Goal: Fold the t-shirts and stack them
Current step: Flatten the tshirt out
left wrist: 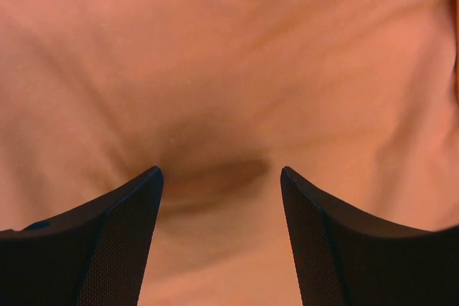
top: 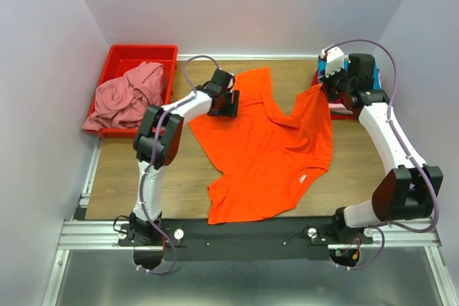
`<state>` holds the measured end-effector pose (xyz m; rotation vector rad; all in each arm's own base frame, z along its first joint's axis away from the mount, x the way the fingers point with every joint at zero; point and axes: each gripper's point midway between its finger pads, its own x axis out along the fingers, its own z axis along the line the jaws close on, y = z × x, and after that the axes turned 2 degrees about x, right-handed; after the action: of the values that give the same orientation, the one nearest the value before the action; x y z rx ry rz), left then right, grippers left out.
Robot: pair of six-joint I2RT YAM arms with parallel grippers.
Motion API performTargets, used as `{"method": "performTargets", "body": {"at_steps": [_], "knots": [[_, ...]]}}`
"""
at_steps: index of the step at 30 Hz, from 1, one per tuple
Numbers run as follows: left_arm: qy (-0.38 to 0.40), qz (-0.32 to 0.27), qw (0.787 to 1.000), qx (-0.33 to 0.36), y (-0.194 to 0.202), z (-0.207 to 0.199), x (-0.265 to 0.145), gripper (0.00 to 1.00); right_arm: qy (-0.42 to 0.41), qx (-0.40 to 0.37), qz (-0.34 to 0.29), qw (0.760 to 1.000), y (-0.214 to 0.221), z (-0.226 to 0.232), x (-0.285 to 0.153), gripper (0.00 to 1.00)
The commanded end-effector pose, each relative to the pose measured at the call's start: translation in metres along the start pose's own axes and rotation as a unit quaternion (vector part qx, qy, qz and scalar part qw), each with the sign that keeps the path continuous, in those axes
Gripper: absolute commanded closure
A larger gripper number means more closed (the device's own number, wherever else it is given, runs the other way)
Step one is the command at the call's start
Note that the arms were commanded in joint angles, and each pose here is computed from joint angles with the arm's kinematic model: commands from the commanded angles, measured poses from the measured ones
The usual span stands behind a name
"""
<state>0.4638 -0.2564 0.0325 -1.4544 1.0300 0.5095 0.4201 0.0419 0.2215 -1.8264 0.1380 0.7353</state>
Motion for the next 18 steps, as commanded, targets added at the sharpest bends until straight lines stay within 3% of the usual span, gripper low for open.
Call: {"method": "performTargets", "body": {"at_steps": [1, 3, 5, 6, 8, 12, 18], "knots": [[-0.019, 0.04, 0.998, -0.036, 0.047, 0.022, -0.025, 0.25, -0.008, 0.009, -0.022, 1.0, -0.02, -0.004, -0.001, 1.0], [-0.014, 0.071, 0.996, -0.043, 0.084, 0.026, -0.03, 0.25, -0.013, 0.01, -0.027, 0.999, -0.024, -0.003, 0.0, 1.0], [0.0, 0.061, 0.996, -0.059, 0.092, 0.022, -0.043, 0.25, -0.022, 0.011, -0.033, 0.999, -0.03, -0.001, 0.002, 1.0], [0.001, 0.086, 0.994, -0.066, 0.121, 0.027, -0.046, 0.25, -0.025, 0.013, -0.034, 0.999, -0.031, -0.001, 0.003, 1.0], [0.015, 0.082, 0.994, -0.073, 0.132, 0.023, -0.059, 0.28, -0.031, 0.014, -0.042, 0.999, -0.039, 0.0, 0.005, 1.0], [0.03, 0.111, 0.987, -0.115, 0.194, 0.022, -0.088, 0.28, -0.047, 0.02, -0.054, 0.997, -0.051, 0.003, 0.008, 1.0], [0.116, 0.079, 0.978, -0.154, 0.22, -0.018, -0.145, 0.29, -0.096, 0.012, -0.06, 0.993, -0.063, 0.027, 0.026, 1.0]]}}
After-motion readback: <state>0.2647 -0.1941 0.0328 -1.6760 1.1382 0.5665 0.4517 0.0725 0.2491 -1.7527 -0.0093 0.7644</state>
